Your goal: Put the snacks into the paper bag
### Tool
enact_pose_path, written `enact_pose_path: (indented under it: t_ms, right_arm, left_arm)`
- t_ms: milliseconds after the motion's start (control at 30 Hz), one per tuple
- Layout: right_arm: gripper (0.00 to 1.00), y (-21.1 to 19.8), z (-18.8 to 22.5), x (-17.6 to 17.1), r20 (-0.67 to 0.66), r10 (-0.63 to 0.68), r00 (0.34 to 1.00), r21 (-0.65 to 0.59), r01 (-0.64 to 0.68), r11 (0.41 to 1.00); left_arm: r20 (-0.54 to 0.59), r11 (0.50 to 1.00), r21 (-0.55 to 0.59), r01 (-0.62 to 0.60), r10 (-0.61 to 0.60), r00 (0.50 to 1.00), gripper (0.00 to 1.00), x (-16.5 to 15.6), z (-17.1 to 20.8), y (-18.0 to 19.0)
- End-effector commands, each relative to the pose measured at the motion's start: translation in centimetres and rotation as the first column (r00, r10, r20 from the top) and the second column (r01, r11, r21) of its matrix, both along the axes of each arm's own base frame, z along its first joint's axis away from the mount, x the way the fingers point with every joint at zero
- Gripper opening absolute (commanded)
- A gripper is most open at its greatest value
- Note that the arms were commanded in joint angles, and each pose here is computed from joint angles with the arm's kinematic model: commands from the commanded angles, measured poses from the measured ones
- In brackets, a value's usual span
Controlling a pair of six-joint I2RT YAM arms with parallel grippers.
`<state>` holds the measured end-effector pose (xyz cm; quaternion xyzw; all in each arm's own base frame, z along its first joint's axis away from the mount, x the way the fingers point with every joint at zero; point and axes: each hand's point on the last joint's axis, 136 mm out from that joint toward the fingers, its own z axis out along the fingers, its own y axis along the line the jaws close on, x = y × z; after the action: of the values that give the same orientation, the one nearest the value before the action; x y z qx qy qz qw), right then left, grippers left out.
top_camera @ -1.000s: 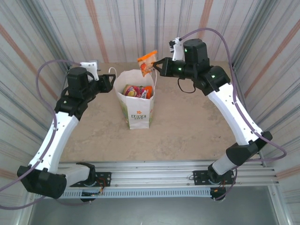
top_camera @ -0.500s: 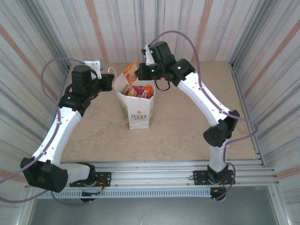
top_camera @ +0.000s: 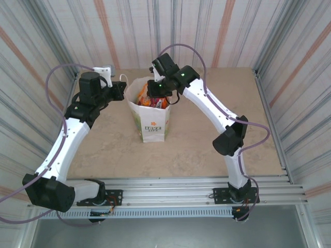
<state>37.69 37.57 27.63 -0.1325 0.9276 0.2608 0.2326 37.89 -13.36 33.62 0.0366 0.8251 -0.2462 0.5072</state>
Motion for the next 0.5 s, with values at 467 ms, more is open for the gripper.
enact_pose_path:
  t_ms: [467]
  right_arm:
    - [0.49, -10.4, 12.8, -2.0, 0.287, -0.182, 0.941, -0.018, 0.195, 0.981]
  left_arm:
    - [0.091, 1.000, 0.002, 0.031, -0.031, 0.995, 0.00, -0.8, 3.5, -0.1]
